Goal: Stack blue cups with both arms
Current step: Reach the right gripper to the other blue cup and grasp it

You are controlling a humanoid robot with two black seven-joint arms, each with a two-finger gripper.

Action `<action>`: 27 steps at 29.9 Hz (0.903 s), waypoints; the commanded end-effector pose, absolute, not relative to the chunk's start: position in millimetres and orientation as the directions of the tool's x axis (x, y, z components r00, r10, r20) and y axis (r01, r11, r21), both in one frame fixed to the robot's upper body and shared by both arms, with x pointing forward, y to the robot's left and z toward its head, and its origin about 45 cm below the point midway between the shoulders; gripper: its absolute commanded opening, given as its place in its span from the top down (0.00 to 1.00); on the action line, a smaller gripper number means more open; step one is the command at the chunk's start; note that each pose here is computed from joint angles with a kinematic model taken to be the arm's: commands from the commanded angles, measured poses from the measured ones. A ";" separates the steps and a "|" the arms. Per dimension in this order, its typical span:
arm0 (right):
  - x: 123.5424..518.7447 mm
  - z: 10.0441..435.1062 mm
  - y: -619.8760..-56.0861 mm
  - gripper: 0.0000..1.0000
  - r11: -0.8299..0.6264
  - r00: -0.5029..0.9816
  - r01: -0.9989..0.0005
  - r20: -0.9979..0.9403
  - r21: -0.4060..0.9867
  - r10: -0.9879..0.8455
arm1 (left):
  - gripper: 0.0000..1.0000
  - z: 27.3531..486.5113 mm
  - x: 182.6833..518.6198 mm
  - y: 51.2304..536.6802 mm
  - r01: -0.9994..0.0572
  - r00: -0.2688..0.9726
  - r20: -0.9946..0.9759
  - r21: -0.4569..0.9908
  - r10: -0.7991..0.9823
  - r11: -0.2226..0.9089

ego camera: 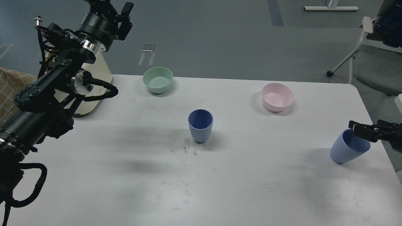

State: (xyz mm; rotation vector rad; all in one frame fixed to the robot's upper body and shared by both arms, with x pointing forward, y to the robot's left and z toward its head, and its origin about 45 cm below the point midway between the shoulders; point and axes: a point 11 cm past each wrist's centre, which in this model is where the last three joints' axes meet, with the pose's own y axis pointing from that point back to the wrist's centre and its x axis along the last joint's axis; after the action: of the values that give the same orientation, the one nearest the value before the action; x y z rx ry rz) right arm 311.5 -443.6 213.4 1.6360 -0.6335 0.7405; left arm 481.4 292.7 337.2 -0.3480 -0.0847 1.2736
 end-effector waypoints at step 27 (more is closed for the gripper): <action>294.5 176.9 -456.0 0.90 -0.116 0.707 -0.706 0.705 0.698 -0.063 | 0.02 336.7 481.4 291.2 -0.920 0.300 -0.131 -0.302 0.945 0.250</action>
State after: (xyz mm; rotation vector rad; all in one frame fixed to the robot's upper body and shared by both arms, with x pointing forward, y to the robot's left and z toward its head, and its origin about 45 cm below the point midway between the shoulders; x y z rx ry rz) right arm 292.9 -458.5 177.0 1.6090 -0.6310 0.6112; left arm 481.3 291.5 337.0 -0.3497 -0.0832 1.2713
